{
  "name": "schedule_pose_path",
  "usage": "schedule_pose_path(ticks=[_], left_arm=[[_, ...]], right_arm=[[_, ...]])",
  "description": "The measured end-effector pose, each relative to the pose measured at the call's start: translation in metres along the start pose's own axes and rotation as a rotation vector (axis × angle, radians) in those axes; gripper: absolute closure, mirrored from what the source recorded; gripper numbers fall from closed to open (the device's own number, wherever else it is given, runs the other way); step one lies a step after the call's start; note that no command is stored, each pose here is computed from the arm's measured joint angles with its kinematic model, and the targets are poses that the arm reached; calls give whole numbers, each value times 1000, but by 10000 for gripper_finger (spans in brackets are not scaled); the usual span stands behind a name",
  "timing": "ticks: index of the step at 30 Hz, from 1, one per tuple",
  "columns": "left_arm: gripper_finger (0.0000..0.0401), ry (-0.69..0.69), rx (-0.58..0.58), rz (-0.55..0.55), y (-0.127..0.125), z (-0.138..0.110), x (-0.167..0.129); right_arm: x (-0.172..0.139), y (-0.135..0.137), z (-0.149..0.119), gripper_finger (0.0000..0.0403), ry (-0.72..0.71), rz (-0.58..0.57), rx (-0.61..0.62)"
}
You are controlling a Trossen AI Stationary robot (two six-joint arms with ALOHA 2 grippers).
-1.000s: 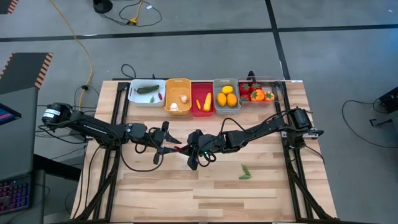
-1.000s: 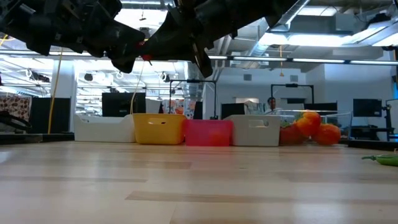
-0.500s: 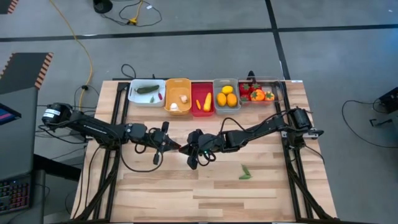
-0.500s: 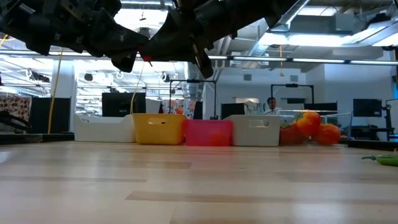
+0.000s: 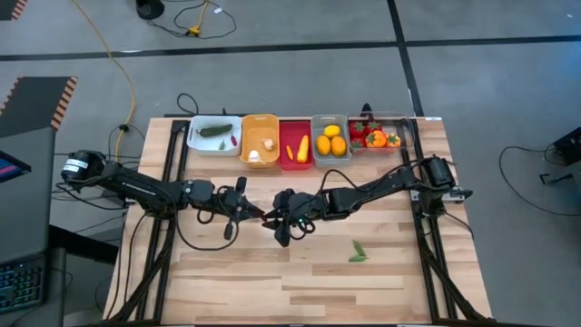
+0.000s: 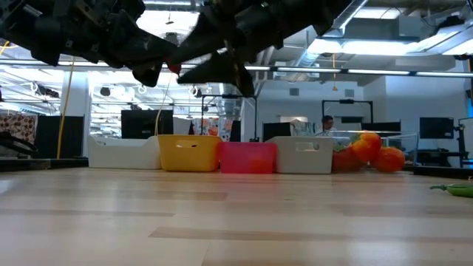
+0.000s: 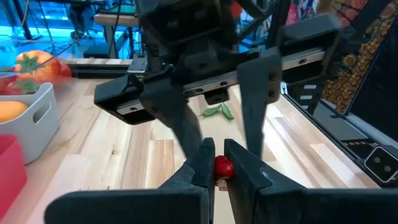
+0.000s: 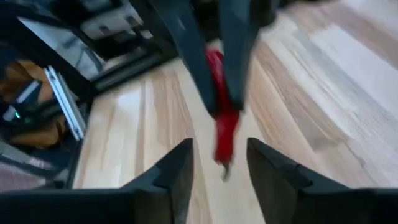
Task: Sort produce into baskets
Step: Put the red chili pepper into the white bin
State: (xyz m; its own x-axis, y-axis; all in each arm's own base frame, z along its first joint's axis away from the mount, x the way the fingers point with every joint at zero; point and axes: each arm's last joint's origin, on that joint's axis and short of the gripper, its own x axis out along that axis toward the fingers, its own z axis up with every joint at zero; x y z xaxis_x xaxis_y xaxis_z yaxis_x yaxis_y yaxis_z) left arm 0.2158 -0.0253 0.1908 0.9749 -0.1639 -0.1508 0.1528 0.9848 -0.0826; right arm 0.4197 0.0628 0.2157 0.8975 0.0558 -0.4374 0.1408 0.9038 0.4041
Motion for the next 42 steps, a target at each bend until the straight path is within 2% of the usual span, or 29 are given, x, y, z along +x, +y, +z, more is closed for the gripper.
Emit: schedule_pose_path(ticks=[3,7,14,21,25,28,30,37,42], left_arm=[[390,-1,-22,26,1,0,0],[390,16,-58,76,10,-1,-1],[390,128,-70,264,47,12,-8],[390,229,30,558,87,54,-35],[390,324,98,805,104,77,-58],[390,406,116,1012,117,83,-74],[390,444,98,1103,125,82,-82],[378,546,-50,1162,150,54,-94],[363,633,-98,1173,167,37,-92]], right_arm=[[-6,-6,2,205,67,-13,-4],[-24,-12,3,199,190,-83,-5],[-53,-12,5,208,314,-148,-13],[-68,3,-3,216,394,-148,-49],[-72,11,-13,216,445,-154,-70],[-72,16,-19,216,459,-164,-34],[-72,21,-22,216,467,-161,-21],[-75,33,-31,216,480,-143,-48],[-76,37,-34,216,470,-167,-27]])
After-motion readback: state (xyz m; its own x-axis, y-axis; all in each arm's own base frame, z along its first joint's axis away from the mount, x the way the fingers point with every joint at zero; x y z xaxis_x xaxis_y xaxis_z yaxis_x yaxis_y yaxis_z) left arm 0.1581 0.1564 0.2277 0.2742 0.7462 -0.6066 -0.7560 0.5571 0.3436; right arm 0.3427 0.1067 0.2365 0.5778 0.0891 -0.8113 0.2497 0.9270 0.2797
